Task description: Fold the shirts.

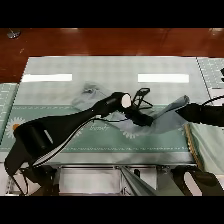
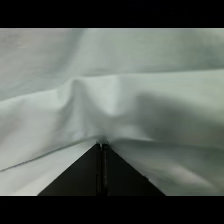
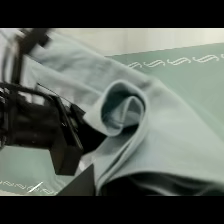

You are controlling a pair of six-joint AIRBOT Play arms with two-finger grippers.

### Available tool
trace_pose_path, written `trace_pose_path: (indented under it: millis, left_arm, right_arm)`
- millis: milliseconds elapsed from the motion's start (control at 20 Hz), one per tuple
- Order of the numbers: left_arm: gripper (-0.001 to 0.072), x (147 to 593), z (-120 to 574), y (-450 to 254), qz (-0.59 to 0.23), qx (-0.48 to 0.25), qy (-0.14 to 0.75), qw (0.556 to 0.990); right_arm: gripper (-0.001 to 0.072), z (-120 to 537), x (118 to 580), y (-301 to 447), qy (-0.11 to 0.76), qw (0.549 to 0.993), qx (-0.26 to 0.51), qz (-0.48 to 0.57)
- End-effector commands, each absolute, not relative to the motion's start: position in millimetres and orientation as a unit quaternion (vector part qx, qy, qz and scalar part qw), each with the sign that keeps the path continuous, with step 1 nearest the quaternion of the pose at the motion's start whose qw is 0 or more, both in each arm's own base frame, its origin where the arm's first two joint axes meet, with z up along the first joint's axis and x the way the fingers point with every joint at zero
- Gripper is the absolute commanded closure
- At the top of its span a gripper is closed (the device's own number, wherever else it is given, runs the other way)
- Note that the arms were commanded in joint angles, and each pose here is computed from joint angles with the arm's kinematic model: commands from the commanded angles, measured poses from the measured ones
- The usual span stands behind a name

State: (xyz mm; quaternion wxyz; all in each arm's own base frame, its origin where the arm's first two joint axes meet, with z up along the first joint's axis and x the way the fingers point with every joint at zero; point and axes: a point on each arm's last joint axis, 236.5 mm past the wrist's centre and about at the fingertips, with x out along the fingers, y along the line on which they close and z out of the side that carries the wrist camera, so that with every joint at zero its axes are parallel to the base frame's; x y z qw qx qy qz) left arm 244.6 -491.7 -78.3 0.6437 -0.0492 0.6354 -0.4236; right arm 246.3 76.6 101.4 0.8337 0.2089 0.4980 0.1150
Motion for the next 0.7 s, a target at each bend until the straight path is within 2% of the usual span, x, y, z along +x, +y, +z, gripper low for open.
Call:
trace_pose_path:
  millis: [0,100,250,400,500,650]
  left_arm:
    - [0.0681,248,-67,-487,-0.440,-0.015,0.638,0.632]
    - [0.0681,297,-37,-446,-0.419,-0.012,0.627,0.657]
    - [0.0680,370,13,-335,-0.345,-0.003,0.613,0.710]
    - [0.0680,409,81,-220,-0.268,-0.040,0.568,0.777]
    - [0.0680,407,123,-158,-0.221,-0.076,0.513,0.826]
    - [0.0680,362,141,-108,-0.171,-0.105,0.457,0.866]
  right_arm:
    - [0.0693,109,247,83,0.486,0.836,0.220,0.126]
    - [0.0693,116,249,89,0.481,0.836,0.224,0.138]
    - [0.0693,127,259,107,0.486,0.832,0.207,0.170]
    - [0.0693,135,282,144,0.499,0.818,0.187,0.215]
    - [0.0693,138,303,179,0.505,0.808,0.168,0.251]
    - [0.0693,130,339,245,0.518,0.789,0.138,0.300]
